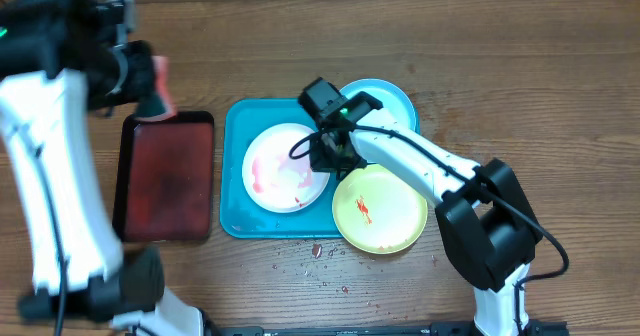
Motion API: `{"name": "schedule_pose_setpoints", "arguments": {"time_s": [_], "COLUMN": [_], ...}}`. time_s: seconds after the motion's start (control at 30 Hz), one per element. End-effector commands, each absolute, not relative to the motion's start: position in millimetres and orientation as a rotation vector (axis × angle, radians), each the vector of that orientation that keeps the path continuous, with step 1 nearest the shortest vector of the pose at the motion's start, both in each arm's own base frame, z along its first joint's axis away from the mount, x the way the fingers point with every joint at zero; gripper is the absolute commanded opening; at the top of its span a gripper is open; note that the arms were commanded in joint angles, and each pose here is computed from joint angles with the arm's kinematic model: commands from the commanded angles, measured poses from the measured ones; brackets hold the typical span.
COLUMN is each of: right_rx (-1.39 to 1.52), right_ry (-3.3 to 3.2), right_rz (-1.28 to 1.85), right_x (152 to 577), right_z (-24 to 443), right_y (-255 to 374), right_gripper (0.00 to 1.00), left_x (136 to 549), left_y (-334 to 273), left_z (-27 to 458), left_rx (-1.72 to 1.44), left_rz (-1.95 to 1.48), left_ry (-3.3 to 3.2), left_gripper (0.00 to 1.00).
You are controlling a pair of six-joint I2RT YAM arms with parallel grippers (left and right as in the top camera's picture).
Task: Clean dirty plates on tray and stack at the side
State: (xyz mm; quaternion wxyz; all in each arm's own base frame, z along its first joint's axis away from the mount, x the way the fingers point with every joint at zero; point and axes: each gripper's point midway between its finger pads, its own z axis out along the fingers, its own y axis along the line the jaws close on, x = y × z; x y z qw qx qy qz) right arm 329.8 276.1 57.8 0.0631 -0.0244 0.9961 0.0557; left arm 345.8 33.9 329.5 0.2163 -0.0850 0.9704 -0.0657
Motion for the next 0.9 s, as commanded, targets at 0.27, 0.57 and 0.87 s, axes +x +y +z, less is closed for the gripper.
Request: {"name": "schedule_pose_setpoints", "arguments": {"time_s": [0.27, 0.57, 0.87], "right_rx": [-0.053, -0.05, -0.045], "right_ry": [2.487, 2.077, 1.819], "right_rz": [-0.314, -0.591, -0.605], "right_x": [355.7, 342.0, 318.3], "right_z": [174.0, 231.7, 271.5], "right_y": [248.2, 251.0, 274.6], "right_gripper": [0.04, 0.04, 0.04], "left_x": [309.3, 324.7, 326.1], "left_y": [18.6, 20.5, 21.0], "left_z": [301.8, 238.0, 206.8], "left_rx": [-0.244, -0.294, -0.315], "left_rz": [-0.259, -0.284, -0.291], "left_ry": [2.759, 2.83, 2.864], "left_gripper": [0.04, 0.04, 0.04]}}
